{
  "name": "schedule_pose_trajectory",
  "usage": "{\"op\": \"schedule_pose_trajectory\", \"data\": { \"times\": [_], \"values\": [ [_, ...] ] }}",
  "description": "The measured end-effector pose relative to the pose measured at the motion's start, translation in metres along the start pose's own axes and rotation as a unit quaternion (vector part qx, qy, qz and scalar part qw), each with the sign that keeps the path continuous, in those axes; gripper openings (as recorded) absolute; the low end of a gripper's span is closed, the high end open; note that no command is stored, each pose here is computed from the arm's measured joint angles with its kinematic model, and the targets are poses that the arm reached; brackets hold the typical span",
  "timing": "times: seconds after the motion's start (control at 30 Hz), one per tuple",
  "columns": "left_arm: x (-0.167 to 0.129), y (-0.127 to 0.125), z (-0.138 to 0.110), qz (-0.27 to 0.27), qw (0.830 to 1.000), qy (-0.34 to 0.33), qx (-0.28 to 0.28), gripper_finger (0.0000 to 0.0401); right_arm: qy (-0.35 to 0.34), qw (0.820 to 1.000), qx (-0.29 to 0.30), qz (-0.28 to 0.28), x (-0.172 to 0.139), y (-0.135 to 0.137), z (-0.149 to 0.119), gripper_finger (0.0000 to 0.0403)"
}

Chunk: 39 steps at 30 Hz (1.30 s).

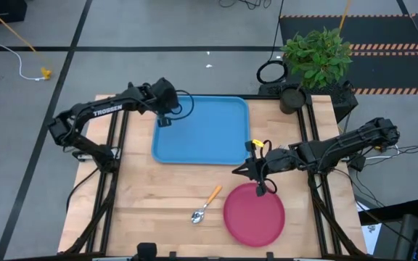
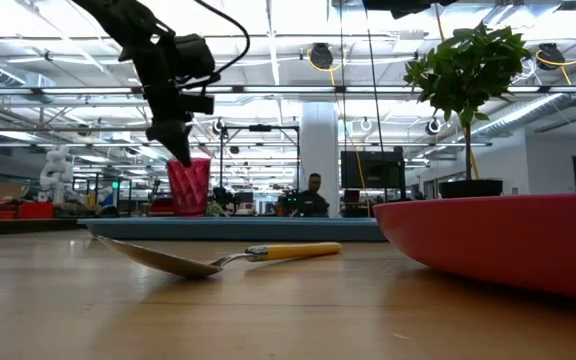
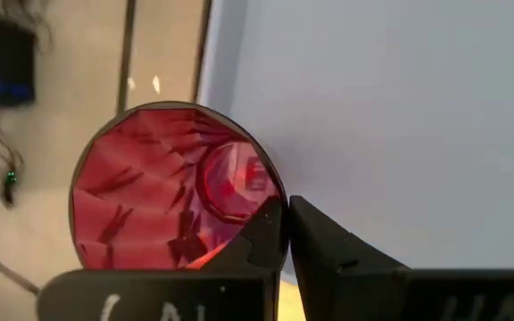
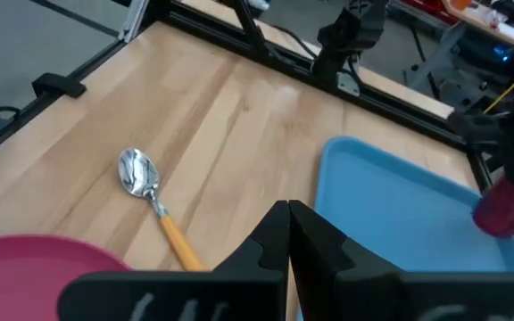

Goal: Pick and place plate/cup/fork/spoon on tray
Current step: Put the red cup on the blue tray, then put the pink plate on the blue tray

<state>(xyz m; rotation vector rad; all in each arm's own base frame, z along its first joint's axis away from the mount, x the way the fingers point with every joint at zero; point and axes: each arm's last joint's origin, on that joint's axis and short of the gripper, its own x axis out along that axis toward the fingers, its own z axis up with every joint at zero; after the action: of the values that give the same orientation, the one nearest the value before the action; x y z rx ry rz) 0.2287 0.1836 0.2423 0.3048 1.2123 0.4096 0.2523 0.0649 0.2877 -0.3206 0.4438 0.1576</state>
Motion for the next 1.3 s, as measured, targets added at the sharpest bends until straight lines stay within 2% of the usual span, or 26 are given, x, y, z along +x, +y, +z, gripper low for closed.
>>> {"op": "schedule_pose_trajectory", "data": {
  "times": [0.2, 0.47, 0.73, 1.07, 1.3],
  "values": [
    [0.006, 0.008, -0.002, -0.024, 0.999, -0.033, -0.016, 0.0007, -0.003, 1.000, -0.002, -0.001, 0.000, 0.000, 0.001, 0.0000],
    [0.007, 0.008, -0.007, -0.038, 0.999, -0.015, -0.016, 0.0026, -0.003, 1.000, -0.002, -0.001, 0.000, 0.000, 0.001, 0.0000],
    [0.008, 0.011, -0.014, -0.046, 0.998, 0.005, -0.036, 0.0007, -0.003, 1.000, -0.002, -0.001, 0.000, 0.000, 0.000, 0.0000],
    [0.008, 0.013, -0.013, -0.037, 0.999, -0.001, -0.038, 0.0077, -0.002, 1.000, 0.004, 0.000, 0.000, 0.000, 0.000, 0.0000],
    [0.008, 0.012, -0.012, -0.030, 0.999, 0.004, -0.044, 0.0085, -0.003, 1.000, 0.015, 0.000, 0.000, 0.000, 0.000, 0.0000]
  ]
}}
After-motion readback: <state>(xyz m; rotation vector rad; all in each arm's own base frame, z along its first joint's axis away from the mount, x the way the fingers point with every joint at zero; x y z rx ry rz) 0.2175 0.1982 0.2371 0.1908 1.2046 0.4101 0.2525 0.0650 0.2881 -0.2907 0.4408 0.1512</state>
